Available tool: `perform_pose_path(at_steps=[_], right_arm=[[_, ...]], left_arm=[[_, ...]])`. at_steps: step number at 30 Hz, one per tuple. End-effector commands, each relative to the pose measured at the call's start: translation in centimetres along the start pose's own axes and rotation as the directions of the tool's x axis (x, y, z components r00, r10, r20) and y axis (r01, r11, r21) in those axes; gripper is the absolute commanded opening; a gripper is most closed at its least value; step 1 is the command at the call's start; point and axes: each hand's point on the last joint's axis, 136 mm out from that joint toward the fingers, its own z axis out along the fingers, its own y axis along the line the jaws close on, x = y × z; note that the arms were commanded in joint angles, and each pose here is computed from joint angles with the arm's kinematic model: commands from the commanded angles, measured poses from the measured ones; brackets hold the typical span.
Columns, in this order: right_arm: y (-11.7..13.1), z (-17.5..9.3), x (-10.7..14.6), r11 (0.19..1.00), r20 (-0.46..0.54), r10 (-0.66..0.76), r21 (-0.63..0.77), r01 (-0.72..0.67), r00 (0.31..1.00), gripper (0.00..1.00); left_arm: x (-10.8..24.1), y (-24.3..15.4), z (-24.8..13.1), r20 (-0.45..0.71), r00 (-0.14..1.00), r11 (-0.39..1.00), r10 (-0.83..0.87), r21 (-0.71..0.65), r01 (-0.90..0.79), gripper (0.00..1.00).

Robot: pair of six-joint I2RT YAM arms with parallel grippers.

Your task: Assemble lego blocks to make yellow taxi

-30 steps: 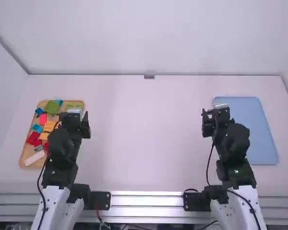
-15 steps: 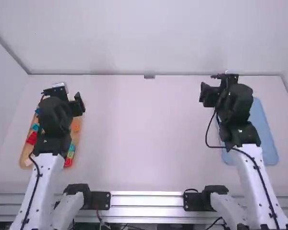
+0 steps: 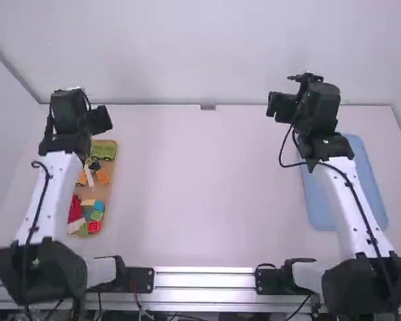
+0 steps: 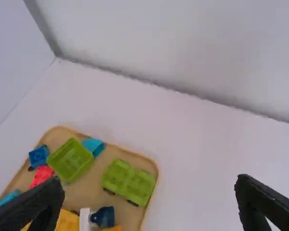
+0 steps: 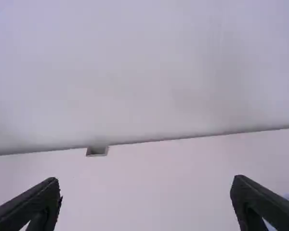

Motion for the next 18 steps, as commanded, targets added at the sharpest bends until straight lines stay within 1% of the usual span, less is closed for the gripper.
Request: perform_pose_path(at_steps=[1,2,4,6,8,9,11,14,15,17,18], right_arm=[[1.3,0.1,-1.7,0.999,0.029,-0.043,-0.028,0.044,0.999,0.96],[1.5,0.3,-1.7,0.998,0.029,-0.053,-0.032,0.054,0.998,0.96],[2.3,0.7,-1.7,0.995,0.025,-0.089,-0.046,0.09,0.996,0.98],[2.6,0.8,-1.8,0.993,0.027,-0.108,-0.053,0.109,0.994,0.98],[3.2,1.0,-1.7,0.988,0.028,-0.137,-0.064,0.139,0.99,0.98],[3.3,1.0,-1.7,0.988,0.028,-0.139,-0.065,0.14,0.99,0.98],[3.4,1.0,-1.7,0.988,0.03,-0.143,-0.061,0.145,0.989,0.98],[3.3,1.0,-1.8,0.988,0.03,-0.142,-0.059,0.144,0.989,0.98],[3.3,1.0,-1.7,0.988,0.026,-0.143,-0.06,0.144,0.989,0.98],[3.3,1.0,-1.6,0.988,0.023,-0.143,-0.059,0.144,0.99,0.98],[3.2,1.0,-1.6,0.988,0.022,-0.142,-0.057,0.143,0.99,0.98]], left_arm=[[-1.5,2.3,2.3,-0.047,0.995,0.994,-0.084,-0.077,0.08,0.96],[-1.4,2.7,3.0,-0.08,0.992,0.992,-0.098,-0.09,0.091,0.97],[-0.6,4.1,5.4,-0.209,0.965,0.983,-0.161,-0.119,0.139,0.98],[0.0,4.8,6.4,-0.266,0.946,0.979,-0.188,-0.13,0.158,0.98],[1.9,6.7,8.3,-0.365,0.89,0.955,-0.275,-0.214,0.207,0.99],[2.1,7.0,8.5,-0.375,0.881,0.95,-0.289,-0.228,0.215,0.99],[4.2,8.9,9.7,-0.437,0.821,0.92,-0.368,-0.301,0.252,0.99],[6.4,10.9,10.7,-0.463,0.764,0.881,-0.449,-0.372,0.293,0.99],[7.4,11.3,11.3,-0.482,0.733,0.869,-0.48,-0.38,0.319,0.99],[8.2,11.2,11.8,-0.504,0.692,0.853,-0.517,-0.369,0.368,0.99],[9.0,10.6,11.9,-0.538,0.631,0.83,-0.558,-0.346,0.439,0.99]])
